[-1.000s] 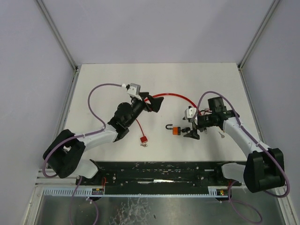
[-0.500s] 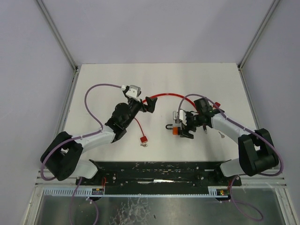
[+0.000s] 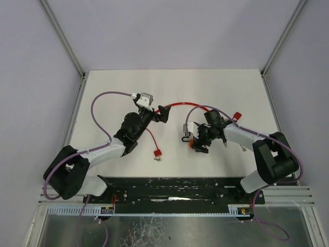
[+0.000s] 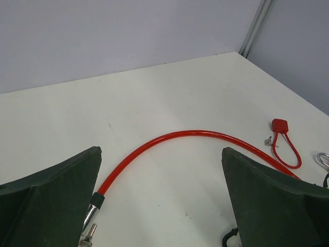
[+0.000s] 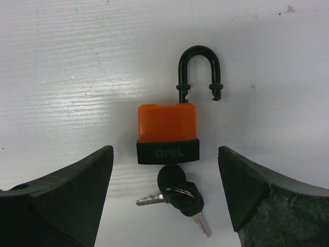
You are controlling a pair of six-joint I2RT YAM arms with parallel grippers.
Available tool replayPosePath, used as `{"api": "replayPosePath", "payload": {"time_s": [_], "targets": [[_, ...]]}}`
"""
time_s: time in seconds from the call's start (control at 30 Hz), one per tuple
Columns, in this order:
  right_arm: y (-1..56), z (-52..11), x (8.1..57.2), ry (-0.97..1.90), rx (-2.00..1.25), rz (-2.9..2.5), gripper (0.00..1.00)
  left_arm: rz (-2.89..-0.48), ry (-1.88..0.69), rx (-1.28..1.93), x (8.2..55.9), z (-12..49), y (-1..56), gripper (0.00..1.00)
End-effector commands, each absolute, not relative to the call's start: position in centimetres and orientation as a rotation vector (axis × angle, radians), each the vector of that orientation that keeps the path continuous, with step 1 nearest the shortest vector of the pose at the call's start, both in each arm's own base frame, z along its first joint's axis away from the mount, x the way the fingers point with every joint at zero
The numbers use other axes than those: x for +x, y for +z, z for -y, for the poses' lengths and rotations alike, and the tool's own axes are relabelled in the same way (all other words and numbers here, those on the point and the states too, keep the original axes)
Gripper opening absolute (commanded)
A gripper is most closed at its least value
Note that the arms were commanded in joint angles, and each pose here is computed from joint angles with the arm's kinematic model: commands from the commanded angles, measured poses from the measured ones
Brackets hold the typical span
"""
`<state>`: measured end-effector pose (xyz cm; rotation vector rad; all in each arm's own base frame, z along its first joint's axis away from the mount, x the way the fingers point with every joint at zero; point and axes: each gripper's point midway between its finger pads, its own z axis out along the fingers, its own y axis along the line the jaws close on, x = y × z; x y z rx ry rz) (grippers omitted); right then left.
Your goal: Lock with the key
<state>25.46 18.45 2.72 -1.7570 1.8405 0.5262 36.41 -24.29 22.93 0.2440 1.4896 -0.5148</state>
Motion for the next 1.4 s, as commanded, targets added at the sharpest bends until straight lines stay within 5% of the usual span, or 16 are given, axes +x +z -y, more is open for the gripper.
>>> {"api": "replayPosePath", "payload": {"time_s": [0.0, 0.4, 0.63, 0.97, 1.37], "targets": [[3.0, -19.5, 26.5, 0.498, -1.750, -1.840, 0.87, -1.459, -0.495, 0.251, 36.8, 24.0, 23.2, 1.00], [2.1, -19.6, 26.9, 0.458, -1.766, -1.896, 0.61, -1.467, -0.484, 0.255, 37.0, 23.9, 22.7, 0.99], [2.2, -19.5, 26.8, 0.464, -1.773, -1.906, 0.57, -1.470, -0.483, 0.269, 37.0, 24.0, 22.6, 0.99], [6.2, -20.4, 26.6, 0.561, -1.711, -1.813, 0.04, -1.461, -0.491, 0.290, 36.6, 24.0, 23.0, 0.97], [12.4, -18.3, 26.4, 0.720, -1.520, -1.678, 0.00, -1.202, -0.813, 0.746, 30.0, 30.2, 23.5, 0.96]]}}
